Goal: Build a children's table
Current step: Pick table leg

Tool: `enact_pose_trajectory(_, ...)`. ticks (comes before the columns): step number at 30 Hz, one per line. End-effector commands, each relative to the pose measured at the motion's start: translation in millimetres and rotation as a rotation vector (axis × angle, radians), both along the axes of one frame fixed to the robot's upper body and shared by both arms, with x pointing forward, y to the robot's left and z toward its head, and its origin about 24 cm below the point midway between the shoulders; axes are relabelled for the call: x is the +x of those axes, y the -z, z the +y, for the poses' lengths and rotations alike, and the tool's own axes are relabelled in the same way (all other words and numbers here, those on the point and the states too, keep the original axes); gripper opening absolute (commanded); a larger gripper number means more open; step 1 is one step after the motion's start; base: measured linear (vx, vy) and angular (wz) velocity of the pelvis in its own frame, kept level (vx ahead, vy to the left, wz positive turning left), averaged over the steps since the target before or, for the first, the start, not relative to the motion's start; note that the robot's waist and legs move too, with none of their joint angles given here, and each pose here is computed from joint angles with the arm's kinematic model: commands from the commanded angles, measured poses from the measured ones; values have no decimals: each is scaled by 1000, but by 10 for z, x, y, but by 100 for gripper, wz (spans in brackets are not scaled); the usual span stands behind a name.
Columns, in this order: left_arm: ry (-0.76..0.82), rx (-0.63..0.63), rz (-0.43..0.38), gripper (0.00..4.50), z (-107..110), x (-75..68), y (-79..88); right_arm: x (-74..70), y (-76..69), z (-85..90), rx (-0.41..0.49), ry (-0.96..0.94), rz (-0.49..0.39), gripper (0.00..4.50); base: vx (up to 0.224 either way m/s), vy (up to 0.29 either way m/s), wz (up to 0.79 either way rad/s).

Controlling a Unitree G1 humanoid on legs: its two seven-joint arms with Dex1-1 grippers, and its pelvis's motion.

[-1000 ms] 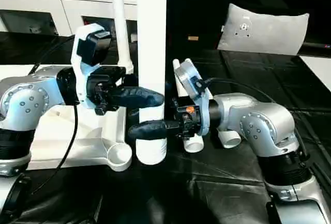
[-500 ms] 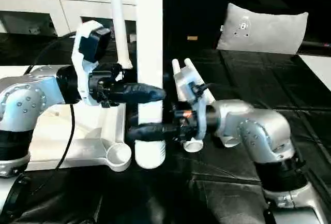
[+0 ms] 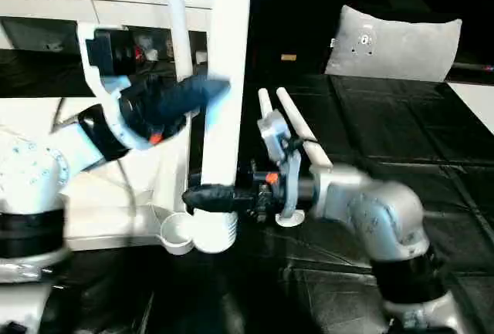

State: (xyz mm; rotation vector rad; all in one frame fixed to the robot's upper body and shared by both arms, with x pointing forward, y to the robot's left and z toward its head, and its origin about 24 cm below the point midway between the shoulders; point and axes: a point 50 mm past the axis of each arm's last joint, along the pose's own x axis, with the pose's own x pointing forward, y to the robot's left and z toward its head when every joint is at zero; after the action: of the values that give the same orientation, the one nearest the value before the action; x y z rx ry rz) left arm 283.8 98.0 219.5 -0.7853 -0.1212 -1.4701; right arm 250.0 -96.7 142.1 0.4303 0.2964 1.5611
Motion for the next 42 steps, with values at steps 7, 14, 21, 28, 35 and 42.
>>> enact_pose_trajectory(7, -447, -89, 181, 431, 256, 196, 82, 75, -72, 60, 21, 248, -91, 191, 0, 0, 0)
enact_pose_trajectory(14, -767, 382, 173, 431, 397, 320, 376, 211, -6, 187, -68, 480, -277, 191, 0, 0, 0)
enact_pose_trajectory(21, -702, 494, 50, 431, 193, 253, 295, 274, 163, 277, -208, 549, -374, 190, 0, 0, 0)
enact_pose_trajectory(28, -630, 527, -69, 431, 79, 148, 168, 292, 234, 312, -225, 588, -411, 190, 0, 0, 0)
enact_pose_trajectory(35, -590, 577, -144, 431, -49, -43, 154, 314, 287, 271, -251, 628, -421, 190, 0, 0, 0)
enact_pose_trajectory(42, -696, 591, -101, 431, 116, 2, 258, 306, 311, 243, -227, 697, -384, 190, 0, 0, 0)
